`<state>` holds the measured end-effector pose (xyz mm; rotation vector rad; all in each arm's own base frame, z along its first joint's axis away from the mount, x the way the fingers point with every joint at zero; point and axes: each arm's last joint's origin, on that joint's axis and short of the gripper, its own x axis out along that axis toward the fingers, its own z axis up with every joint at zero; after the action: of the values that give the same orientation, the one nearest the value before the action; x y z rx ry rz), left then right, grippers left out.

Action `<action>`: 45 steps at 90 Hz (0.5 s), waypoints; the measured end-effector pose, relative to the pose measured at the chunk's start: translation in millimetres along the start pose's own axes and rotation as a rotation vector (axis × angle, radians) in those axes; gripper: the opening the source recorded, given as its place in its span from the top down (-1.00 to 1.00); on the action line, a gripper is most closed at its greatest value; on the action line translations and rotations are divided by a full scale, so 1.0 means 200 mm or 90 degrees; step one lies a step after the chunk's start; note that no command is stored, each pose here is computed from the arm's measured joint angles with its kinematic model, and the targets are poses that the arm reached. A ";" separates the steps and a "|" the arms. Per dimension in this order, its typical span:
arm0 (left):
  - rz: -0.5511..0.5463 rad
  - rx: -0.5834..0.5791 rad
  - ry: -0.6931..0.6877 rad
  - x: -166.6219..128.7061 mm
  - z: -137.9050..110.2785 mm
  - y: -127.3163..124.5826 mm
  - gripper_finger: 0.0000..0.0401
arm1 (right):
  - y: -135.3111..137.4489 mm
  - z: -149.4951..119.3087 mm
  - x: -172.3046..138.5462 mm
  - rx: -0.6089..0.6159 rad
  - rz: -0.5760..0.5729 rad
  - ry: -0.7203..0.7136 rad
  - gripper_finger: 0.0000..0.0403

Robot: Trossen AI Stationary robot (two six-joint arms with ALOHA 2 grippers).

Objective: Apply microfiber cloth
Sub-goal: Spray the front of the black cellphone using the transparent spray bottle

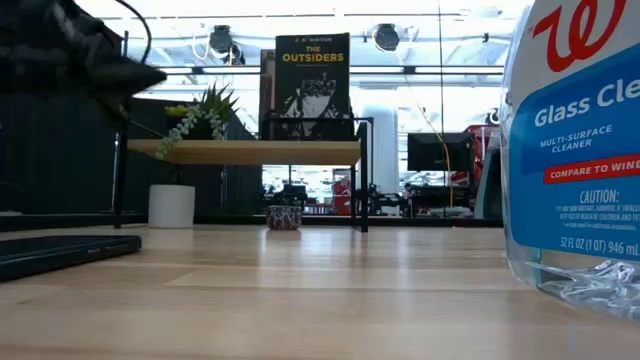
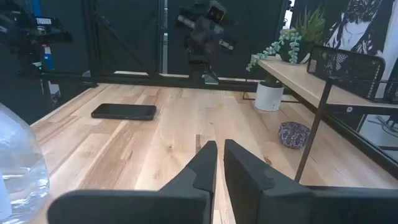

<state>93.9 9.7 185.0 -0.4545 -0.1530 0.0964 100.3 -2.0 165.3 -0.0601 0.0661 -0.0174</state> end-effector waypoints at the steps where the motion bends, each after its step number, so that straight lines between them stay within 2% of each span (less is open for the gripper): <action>1: 0.000 -0.007 -0.005 0.00 0.00 0.00 0.96 | 0.00 0.00 0.00 0.000 0.000 0.000 0.93; 14: -0.019 -0.166 -0.058 0.00 0.05 -0.02 0.96 | 0.00 0.00 0.00 0.000 0.000 0.000 0.93; 20: -0.037 -0.205 -0.057 -0.01 0.09 -0.05 0.99 | 0.00 0.00 0.00 0.000 0.000 0.000 0.93; 28: -0.042 -0.210 -0.031 0.01 0.16 -0.10 1.00 | 0.00 0.00 0.00 0.000 0.000 0.000 0.93; 37: 0.014 -0.187 0.041 0.05 0.25 -0.16 1.00 | 0.00 0.00 0.00 0.000 0.000 0.000 0.93; 45: 0.081 -0.173 0.153 0.13 0.30 -0.21 1.00 | 0.00 0.00 0.00 0.000 0.000 0.000 0.93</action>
<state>112.6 1.9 260.3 -0.7429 0.1004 0.1454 100.3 -2.0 165.4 -0.0602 0.0658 -0.0175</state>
